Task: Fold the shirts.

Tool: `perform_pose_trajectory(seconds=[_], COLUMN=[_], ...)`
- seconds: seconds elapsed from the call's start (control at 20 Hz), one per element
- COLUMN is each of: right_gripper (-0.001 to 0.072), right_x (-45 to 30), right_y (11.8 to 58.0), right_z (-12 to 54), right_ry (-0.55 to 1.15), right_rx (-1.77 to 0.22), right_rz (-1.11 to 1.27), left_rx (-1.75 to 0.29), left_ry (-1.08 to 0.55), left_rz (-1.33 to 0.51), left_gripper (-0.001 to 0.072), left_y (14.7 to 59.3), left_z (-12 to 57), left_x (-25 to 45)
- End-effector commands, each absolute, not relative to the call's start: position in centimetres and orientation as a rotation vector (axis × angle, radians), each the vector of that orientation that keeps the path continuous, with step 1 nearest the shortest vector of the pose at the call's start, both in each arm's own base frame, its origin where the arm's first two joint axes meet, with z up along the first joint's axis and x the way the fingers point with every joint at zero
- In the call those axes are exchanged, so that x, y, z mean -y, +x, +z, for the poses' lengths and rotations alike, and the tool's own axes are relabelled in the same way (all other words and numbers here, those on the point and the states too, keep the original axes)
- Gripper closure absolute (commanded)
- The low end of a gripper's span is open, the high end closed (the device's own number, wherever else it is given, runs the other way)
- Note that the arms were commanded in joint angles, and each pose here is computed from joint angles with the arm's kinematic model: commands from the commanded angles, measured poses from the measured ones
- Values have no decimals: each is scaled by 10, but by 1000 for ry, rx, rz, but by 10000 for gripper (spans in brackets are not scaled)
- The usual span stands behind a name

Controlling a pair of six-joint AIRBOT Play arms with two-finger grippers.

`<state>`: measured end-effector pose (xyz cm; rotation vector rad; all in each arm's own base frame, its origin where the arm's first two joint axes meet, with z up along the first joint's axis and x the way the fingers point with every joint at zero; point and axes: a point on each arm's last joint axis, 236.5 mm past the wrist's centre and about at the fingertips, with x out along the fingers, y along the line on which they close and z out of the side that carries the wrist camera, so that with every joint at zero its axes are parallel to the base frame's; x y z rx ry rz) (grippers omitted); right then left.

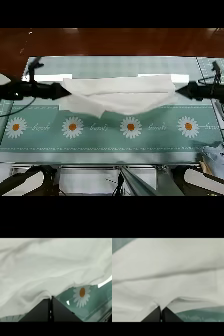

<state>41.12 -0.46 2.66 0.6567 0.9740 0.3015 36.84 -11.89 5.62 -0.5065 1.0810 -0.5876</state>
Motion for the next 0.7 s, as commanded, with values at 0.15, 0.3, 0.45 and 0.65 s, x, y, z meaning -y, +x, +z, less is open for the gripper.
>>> perform_pose_trajectory(seconds=[0.15,0.3,0.45,0.65], right_gripper=[688,688,688,688], right_x=[50,31,24,19], right_y=[501,506,522,534], right_z=[93,59,35,4], right_ry=[650,634,618,598], right_rx=[-626,-706,-708,-724], right_rz=[64,90,62,30], left_rx=[-903,-1009,-1062,-1032], left_ry=[-535,-580,-606,-617], left_rz=[-439,-435,-427,-439], left_gripper=[685,685,685,683], left_y=[436,445,463,502], left_z=[92,44,15,14], left_x=[70,74,70,67])
